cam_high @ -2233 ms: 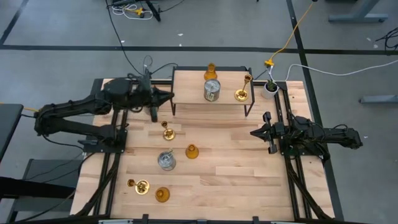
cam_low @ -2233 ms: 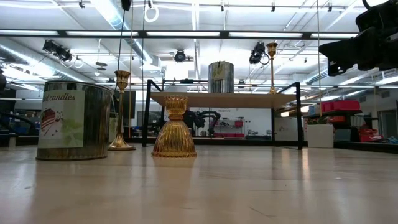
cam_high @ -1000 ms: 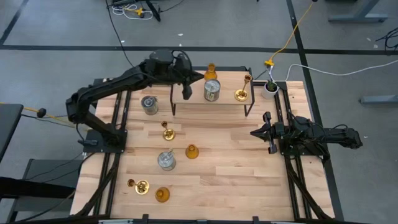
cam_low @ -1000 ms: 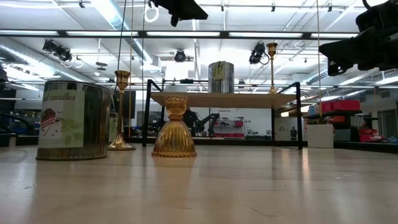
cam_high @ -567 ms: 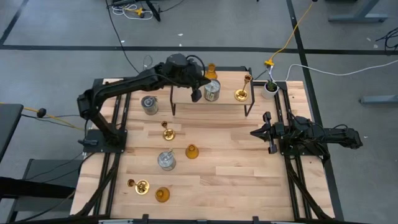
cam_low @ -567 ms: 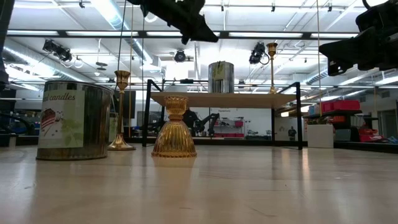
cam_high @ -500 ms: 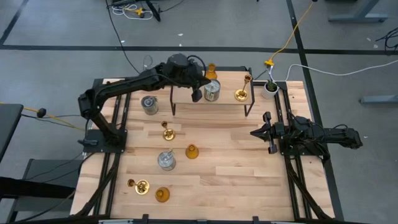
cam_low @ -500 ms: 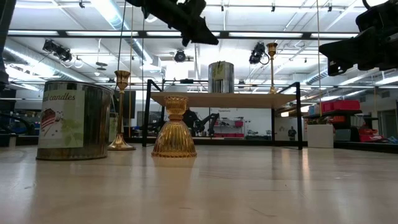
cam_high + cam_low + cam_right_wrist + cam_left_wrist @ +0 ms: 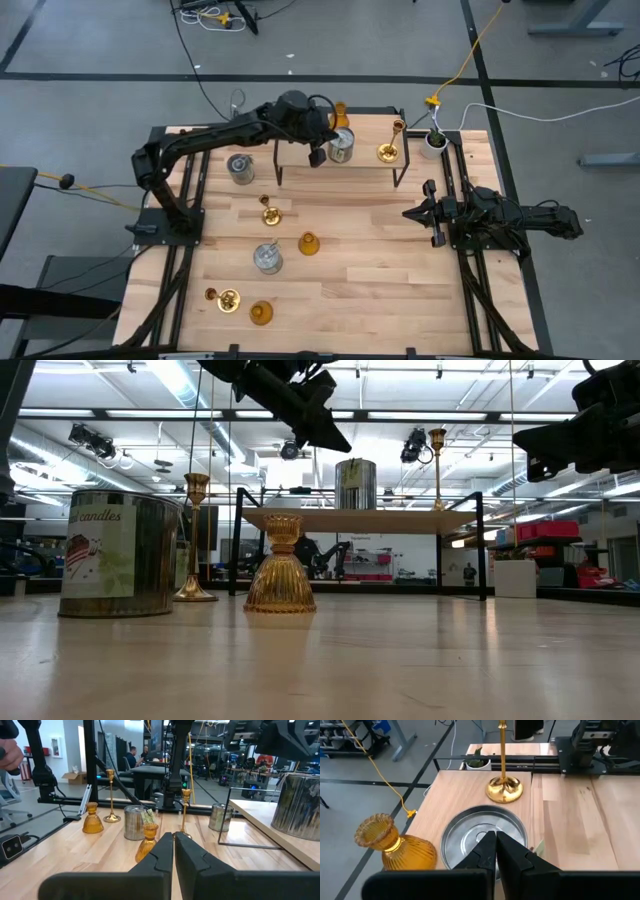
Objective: Pick & Place candle stick holders
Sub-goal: Adjust the scented candle on the shelf
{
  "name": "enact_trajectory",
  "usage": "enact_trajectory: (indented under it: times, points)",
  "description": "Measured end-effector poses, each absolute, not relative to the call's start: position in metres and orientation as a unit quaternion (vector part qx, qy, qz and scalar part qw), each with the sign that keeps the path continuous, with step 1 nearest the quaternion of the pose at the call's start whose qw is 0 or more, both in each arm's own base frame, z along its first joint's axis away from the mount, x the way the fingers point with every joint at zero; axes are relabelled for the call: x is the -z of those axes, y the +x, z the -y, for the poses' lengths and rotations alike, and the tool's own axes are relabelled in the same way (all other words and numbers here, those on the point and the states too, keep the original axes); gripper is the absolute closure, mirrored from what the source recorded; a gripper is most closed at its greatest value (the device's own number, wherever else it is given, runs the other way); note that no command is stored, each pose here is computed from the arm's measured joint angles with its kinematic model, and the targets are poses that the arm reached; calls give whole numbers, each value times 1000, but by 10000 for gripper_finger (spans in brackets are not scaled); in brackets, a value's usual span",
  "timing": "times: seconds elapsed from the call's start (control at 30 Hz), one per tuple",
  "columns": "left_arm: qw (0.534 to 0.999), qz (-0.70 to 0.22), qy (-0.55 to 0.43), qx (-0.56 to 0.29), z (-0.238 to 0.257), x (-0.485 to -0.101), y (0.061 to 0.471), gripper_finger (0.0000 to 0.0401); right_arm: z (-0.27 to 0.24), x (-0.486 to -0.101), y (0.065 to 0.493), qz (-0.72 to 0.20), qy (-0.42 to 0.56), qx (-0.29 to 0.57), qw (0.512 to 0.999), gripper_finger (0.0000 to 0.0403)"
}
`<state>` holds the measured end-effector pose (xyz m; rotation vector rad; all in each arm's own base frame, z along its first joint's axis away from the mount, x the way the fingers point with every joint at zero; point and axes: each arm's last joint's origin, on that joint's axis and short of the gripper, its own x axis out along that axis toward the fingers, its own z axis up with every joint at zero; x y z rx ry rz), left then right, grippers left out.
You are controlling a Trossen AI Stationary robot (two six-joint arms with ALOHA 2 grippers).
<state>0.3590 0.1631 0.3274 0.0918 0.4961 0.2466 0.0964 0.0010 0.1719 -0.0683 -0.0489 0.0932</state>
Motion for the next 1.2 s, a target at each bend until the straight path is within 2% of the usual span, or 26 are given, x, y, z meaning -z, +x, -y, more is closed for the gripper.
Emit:
enact_trajectory:
  times: [0.33,0.87,1.2]
  points:
    - [952,-282,31,-117,-164,-317,358,383,-1,-172,96,24,-34,-47,998,381]
    - [931,-316,44,-179,-168,-314,353,389,-1,-172,96,24,-34,-47,998,381]
    - [905,-339,64,-248,-170,-315,349,393,-1,-172,96,24,-34,-47,998,381]
